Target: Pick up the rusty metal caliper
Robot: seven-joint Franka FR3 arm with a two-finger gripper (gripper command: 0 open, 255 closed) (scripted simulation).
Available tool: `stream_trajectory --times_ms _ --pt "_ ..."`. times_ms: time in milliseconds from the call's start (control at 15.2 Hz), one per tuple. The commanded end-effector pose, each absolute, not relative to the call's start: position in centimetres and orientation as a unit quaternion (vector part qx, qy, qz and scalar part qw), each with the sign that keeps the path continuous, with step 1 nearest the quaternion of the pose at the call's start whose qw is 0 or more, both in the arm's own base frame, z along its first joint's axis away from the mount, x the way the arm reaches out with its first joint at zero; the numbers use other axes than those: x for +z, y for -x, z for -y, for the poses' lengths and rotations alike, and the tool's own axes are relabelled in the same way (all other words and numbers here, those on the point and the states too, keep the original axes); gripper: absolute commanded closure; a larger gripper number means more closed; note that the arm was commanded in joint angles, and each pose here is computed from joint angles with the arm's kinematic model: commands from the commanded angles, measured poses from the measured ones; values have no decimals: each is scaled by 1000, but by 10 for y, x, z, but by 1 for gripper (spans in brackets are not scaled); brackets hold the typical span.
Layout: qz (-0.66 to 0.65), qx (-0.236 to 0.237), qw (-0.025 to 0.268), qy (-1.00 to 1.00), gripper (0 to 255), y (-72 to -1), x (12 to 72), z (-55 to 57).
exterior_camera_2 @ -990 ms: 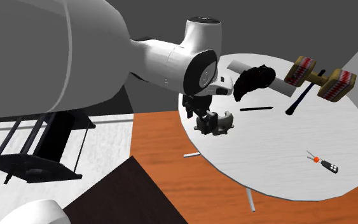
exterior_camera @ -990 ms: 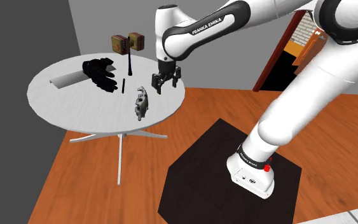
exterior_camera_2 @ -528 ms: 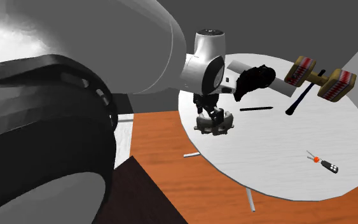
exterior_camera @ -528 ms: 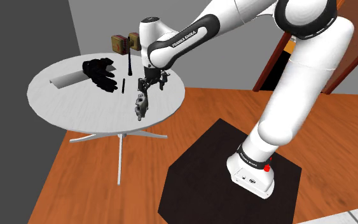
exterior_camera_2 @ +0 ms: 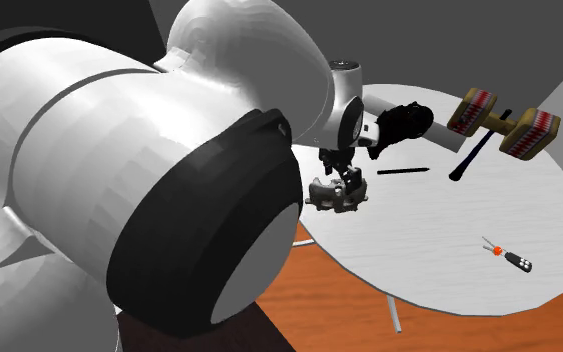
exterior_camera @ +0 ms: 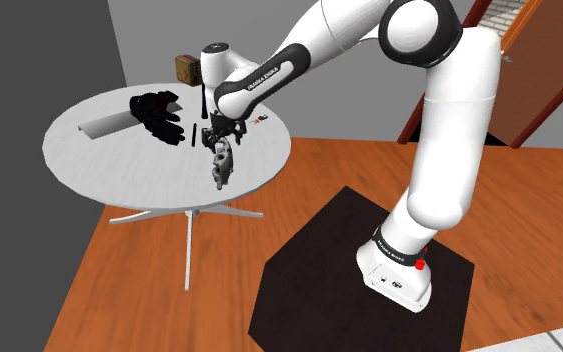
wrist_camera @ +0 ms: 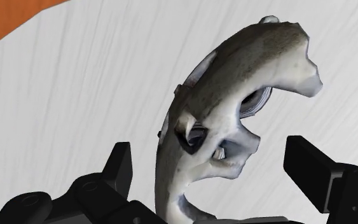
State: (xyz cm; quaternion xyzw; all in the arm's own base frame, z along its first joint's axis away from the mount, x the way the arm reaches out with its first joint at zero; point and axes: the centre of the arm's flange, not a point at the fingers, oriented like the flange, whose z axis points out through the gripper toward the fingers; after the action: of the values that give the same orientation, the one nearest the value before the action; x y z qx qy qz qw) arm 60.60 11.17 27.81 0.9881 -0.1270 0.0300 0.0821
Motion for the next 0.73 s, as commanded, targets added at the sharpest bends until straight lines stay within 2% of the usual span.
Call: stream_trajectory --times_ms 0,396,462,660 --pt "128 31 82 -988 0 -608 267 -111" --pt "128 31 82 -988 0 -608 243 -111" --pt "128 31 82 -988 255 -608 244 -111" --pt "128 31 82 -988 255 -608 244 -111"
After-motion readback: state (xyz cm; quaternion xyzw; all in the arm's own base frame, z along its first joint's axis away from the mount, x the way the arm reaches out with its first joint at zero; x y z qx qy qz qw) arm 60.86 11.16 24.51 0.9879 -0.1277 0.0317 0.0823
